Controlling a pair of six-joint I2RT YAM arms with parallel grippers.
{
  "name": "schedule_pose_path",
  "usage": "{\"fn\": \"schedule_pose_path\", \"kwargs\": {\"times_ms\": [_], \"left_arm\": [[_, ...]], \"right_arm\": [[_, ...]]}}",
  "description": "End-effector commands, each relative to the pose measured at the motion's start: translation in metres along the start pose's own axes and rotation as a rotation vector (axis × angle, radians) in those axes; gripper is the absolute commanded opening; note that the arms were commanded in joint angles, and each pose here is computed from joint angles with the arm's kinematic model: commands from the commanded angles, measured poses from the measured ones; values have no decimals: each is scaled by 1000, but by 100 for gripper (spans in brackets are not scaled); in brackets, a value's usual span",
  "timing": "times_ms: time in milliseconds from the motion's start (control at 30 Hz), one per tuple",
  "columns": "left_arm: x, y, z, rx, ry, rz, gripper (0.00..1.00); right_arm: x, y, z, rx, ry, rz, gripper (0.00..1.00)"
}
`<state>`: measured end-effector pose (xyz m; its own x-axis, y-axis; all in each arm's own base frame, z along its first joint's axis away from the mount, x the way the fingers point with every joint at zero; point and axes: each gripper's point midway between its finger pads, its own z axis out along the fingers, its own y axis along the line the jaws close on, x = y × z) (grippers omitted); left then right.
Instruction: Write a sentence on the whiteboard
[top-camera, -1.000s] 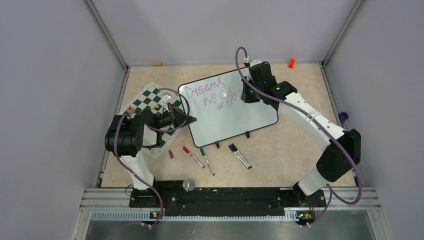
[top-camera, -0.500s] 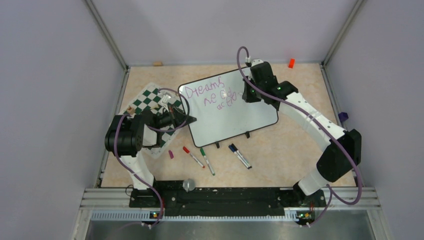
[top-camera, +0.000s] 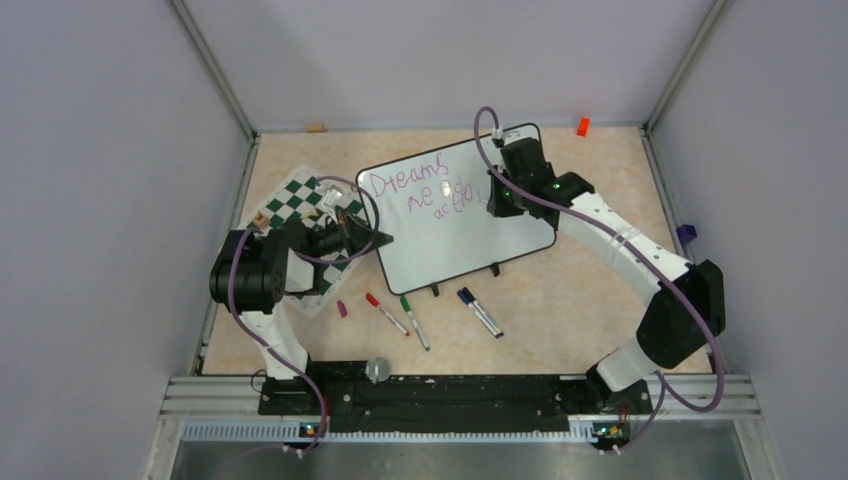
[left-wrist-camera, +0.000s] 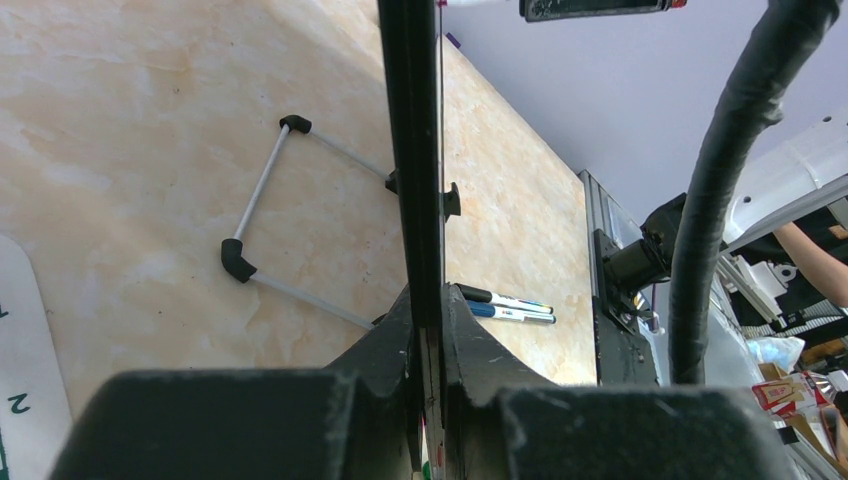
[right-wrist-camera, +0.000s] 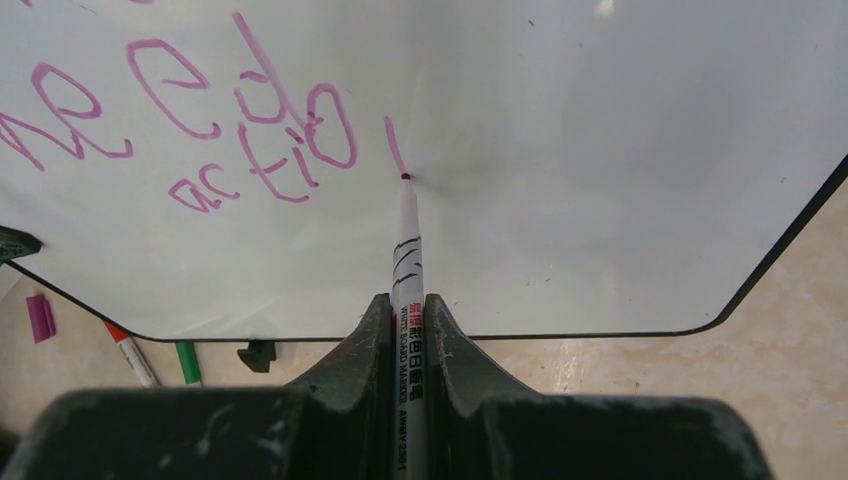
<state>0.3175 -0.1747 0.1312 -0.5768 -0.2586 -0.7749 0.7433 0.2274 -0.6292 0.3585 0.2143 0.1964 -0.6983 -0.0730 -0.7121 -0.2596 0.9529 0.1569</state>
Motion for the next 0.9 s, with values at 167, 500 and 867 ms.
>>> {"fn": "schedule_pose_path", "kwargs": {"times_ms": [167, 500, 867], "left_arm": [[8, -14, -1, 94, 59, 161, 0], [8, -14, -1, 94, 59, 162, 0], [8, -14, -1, 94, 59, 163, 0]], "right_arm": [[-5, -2, -6, 1, -38, 20, 0], [-33, 4, -2, -2, -81, -9, 0], [-43, -9, 1, 56, -94, -5, 0]]}}
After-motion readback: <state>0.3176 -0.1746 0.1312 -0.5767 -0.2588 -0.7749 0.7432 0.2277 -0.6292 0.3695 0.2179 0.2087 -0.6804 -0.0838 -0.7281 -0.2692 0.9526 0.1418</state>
